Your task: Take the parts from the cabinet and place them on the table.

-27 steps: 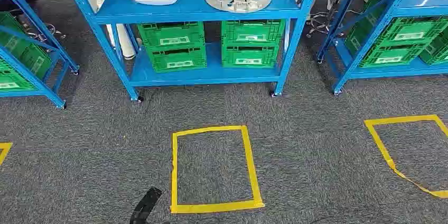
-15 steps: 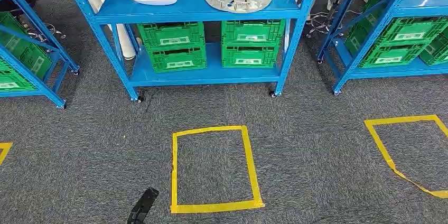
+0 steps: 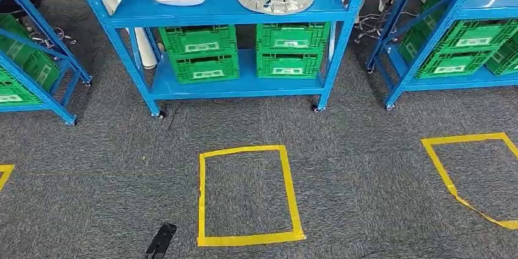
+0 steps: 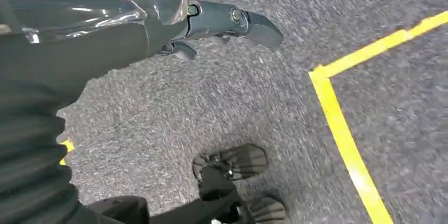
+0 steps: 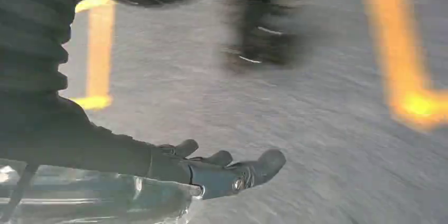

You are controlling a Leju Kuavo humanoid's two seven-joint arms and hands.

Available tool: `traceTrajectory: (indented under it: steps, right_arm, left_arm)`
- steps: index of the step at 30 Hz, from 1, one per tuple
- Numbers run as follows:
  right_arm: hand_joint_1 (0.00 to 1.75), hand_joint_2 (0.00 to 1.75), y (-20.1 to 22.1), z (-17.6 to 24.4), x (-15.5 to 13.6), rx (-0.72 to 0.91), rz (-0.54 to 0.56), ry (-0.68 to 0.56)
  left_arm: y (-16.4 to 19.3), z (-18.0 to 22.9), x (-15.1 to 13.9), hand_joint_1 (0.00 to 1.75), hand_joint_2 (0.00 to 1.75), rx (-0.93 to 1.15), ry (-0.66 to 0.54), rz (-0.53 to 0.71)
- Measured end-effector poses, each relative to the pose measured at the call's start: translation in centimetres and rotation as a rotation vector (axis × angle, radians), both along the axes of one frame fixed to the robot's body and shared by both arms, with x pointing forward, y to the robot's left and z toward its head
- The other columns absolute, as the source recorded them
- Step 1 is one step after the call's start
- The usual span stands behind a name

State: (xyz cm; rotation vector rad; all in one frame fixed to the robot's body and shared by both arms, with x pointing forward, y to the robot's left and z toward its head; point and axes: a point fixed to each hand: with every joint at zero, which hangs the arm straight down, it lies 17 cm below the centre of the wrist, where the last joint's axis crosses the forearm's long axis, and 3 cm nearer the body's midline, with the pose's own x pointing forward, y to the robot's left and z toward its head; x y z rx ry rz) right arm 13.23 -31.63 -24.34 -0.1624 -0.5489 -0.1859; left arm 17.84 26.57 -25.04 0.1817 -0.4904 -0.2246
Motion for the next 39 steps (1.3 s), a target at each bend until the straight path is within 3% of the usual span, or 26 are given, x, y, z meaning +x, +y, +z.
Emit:
traceTrajectory:
  steps: [3,5,8,10,18,25,30,39]
  right_arm:
    - [0.00,1.75,-5.8,6.6,7.4,-0.086,-0.082,-0.262]
    - [0.00,1.75,-11.2,15.3,12.8,-0.209,-0.154,-0.522]
    - [0.00,1.75,-16.6,28.5,17.3,-0.436,-0.220,-0.848]
    - [0.00,1.75,-16.3,35.5,19.5,-0.544,-0.164,-1.006]
    - [0.00,1.75,-10.4,46.7,21.9,-0.648,0.056,-1.282]
    - [0.00,1.75,-6.4,50.4,21.7,-0.603,0.193,-1.387]
    - [0.00,1.75,-1.1,49.0,21.5,-0.514,0.464,-1.354]
    - [0.00,1.75,0.8,49.7,20.7,-0.496,0.521,-1.373]
  left_arm:
    - [0.0,0.1,0.1,0.00,0.00,-0.009,-0.012,0.018]
    - [0.2,0.2,0.1,0.00,0.00,-0.015,-0.026,0.048]
    - [0.4,0.3,-0.1,0.00,0.00,-0.034,-0.043,0.085]
    - [0.4,0.3,0.0,0.00,0.00,-0.049,-0.050,0.100]
    - [0.0,0.5,0.4,0.00,0.00,-0.064,-0.062,0.103]
    - [-0.1,0.5,0.7,0.00,0.00,-0.071,-0.056,0.101]
    - [-0.5,0.5,0.6,0.00,0.00,-0.087,-0.045,0.090]
    - [-0.7,0.4,0.5,0.00,0.00,-0.090,-0.037,0.088]
